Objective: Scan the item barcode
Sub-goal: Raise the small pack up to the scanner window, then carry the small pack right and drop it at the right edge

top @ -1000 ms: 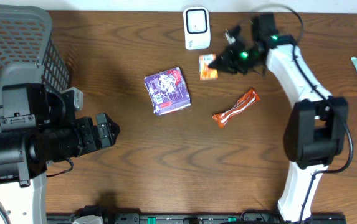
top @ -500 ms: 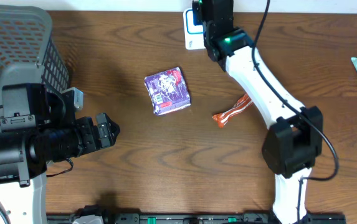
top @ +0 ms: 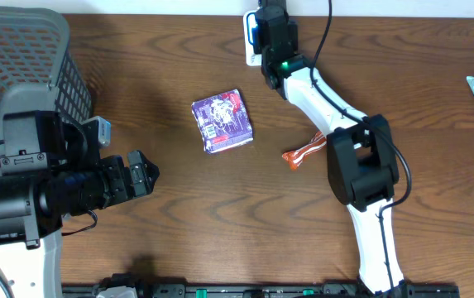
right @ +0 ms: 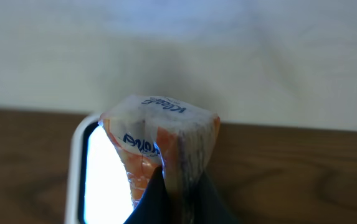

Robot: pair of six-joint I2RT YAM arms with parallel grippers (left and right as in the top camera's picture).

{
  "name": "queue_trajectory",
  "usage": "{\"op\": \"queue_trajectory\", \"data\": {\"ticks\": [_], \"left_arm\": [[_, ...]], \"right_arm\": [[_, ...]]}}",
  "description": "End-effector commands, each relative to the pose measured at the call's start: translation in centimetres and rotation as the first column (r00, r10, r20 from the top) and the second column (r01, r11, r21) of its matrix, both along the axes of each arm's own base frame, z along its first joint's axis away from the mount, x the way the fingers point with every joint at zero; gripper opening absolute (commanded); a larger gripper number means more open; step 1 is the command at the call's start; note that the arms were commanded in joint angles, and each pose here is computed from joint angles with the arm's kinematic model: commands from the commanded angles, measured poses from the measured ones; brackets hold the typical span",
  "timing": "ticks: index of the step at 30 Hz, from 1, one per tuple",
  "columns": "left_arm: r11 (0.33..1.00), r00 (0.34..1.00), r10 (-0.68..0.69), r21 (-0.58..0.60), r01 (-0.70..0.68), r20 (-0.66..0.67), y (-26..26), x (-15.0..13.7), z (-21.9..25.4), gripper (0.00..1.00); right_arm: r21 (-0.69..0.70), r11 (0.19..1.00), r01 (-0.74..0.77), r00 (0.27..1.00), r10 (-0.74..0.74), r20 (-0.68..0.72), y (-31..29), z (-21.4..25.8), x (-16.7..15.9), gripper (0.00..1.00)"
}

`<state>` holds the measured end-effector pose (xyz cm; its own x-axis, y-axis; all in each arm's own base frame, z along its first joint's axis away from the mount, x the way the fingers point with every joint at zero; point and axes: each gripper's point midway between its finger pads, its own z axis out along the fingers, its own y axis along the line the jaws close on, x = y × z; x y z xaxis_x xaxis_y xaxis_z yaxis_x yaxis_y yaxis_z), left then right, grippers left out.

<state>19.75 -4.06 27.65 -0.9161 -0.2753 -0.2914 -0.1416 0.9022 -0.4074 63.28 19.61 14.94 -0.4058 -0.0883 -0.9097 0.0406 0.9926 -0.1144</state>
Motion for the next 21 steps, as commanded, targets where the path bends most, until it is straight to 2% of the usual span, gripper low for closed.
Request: {"op": "queue_trajectory", "data": {"ticks": [1,4,8,11,14,20,21], "left_arm": [[1.0,1.0,-0.003,-0.003,0.003,-0.003,0.0,0.0,-0.1,0.98],[1.0,1.0,-0.003,-0.003,0.003,-0.003,0.0,0.0,-0.1,0.98],[1.0,1.0,-0.003,-0.003,0.003,-0.003,0.0,0.0,-0.1,0.98],[1.0,1.0,-0.003,-0.003,0.003,-0.003,0.0,0.0,-0.1,0.98],[1.0,1.0,-0.003,-0.003,0.003,-0.003,0.0,0.0,-0.1,0.98],[1.0,1.0,-0.003,-0.003,0.003,-0.003,0.0,0.0,-0.1,0.98],[1.0,1.0,-0.003,-0.003,0.003,-0.003,0.0,0.0,-0.1,0.98]], "right_arm": [[-0.003,0.987,0.16,0.978,-0.158,0.134,-5.0,8.4,-0.3,0.01],[-0.023,0.971,0.239,0.962,-0.234,0.141,-9.5,11.8,-1.4,0.01],[-0.116,0.916,0.384,0.923,-0.382,0.039,-18.0,12.2,-3.7,0.01],[-0.26,0.819,0.511,0.837,-0.543,-0.066,-25.3,10.3,-6.8,0.01],[-0.377,0.745,0.55,0.74,-0.644,-0.194,-31.5,7.5,-10.0,0.01],[-0.376,0.732,0.568,0.614,-0.681,-0.398,-40.0,2.2,-14.0,0.01],[-0.36,0.737,0.572,0.604,-0.676,-0.422,-40.8,1.7,-14.4,0.09]]}}
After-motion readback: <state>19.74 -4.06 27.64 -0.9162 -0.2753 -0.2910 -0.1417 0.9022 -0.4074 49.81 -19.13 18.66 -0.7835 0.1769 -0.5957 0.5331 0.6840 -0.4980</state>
